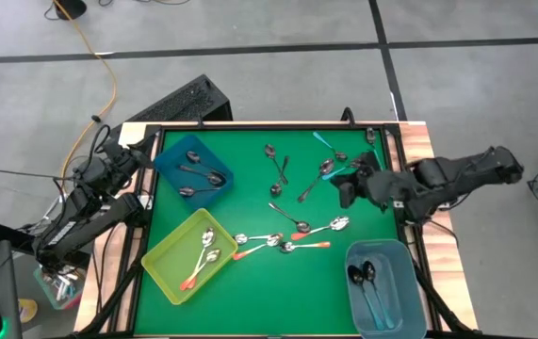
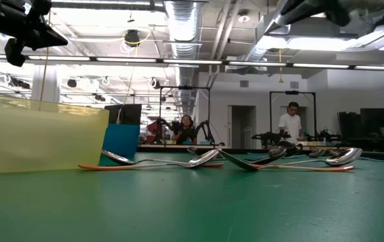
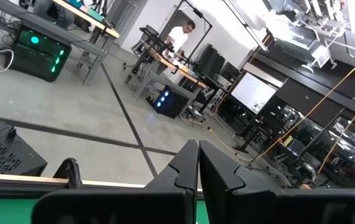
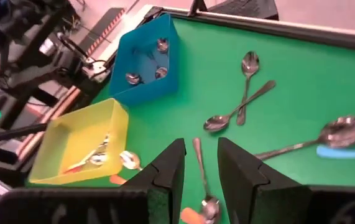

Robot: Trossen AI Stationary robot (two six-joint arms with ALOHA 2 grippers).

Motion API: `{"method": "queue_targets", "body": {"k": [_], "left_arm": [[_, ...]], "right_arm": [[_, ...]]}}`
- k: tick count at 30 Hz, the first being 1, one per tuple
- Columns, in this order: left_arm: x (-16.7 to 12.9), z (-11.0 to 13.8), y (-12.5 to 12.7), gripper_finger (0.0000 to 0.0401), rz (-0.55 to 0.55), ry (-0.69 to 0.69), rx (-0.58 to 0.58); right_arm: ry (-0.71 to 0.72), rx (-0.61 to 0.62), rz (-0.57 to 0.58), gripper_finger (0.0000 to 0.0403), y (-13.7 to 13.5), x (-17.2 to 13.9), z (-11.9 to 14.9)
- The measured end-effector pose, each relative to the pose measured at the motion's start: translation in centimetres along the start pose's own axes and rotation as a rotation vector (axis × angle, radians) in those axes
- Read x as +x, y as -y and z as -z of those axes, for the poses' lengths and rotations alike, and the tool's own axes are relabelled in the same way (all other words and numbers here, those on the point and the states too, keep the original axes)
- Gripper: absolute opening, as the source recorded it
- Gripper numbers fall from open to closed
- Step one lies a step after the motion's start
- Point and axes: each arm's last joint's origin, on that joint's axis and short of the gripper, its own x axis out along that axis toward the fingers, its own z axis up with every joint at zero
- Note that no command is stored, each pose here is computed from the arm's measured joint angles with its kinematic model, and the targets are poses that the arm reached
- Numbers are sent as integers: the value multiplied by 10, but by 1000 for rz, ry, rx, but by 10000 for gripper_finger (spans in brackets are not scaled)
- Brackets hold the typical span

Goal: Sort silverware by color (type)
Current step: Put the orange spoon into the green bin

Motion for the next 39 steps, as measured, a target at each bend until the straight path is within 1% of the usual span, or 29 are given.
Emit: {"method": "queue_targets", "body": {"k": [3, 5, 14, 19, 25, 34, 39], "left_arm": [[0, 0, 0, 0, 0, 0, 0], [0, 0, 0, 0, 0, -1, 0], [0, 0, 0, 0, 0, -1, 2], [0, 0, 0, 0, 1, -1, 2], [0, 0, 0, 0, 2, -2, 2], [0, 0, 0, 0, 5, -5, 1], [0, 0, 0, 0, 4, -4, 0]], "right_arm": [[-52, -75, -39, 108, 0, 11, -7], [-83, -102, -59, 108, 0, 20, -10], [-297, -222, -75, 108, 1, 68, -4], [-388, -249, -60, 108, 0, 93, 6], [-442, -270, -26, 108, -2, 116, 19], [-544, -463, -32, 108, -12, 137, 50], [-563, -497, -39, 108, -15, 142, 59]]}}
